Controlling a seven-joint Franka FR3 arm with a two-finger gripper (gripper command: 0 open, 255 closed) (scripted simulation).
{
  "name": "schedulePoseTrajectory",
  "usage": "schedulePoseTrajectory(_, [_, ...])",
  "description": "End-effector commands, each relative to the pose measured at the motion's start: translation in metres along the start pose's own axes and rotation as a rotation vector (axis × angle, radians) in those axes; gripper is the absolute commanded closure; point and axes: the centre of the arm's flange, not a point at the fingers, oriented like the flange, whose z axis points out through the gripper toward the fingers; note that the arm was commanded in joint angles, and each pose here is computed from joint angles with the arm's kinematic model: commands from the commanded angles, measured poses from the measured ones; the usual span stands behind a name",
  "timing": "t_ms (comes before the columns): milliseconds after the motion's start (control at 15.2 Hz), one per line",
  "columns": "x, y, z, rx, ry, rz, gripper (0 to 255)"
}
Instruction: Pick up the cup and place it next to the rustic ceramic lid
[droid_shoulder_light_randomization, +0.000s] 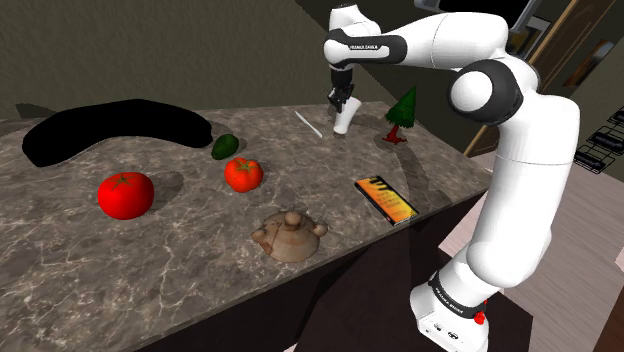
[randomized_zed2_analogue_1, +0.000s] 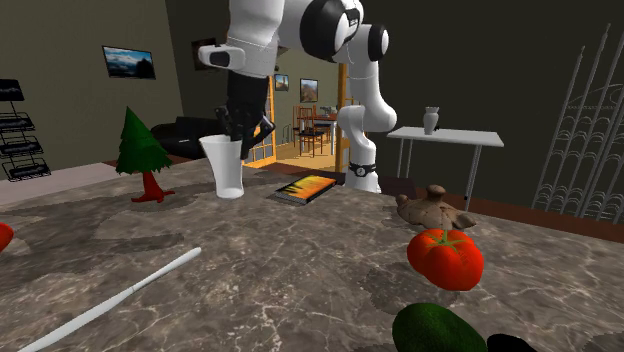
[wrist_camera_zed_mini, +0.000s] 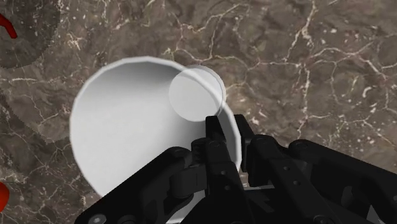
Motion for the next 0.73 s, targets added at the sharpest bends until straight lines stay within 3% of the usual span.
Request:
schedulePoseTrajectory(0, [-0.001, 0.002, -0.009, 0.0, 0.0, 0.0, 255])
schedulePoseTrajectory(660, [-0.006, 0.017, -0.06, 0.0, 0.0, 0.0, 255])
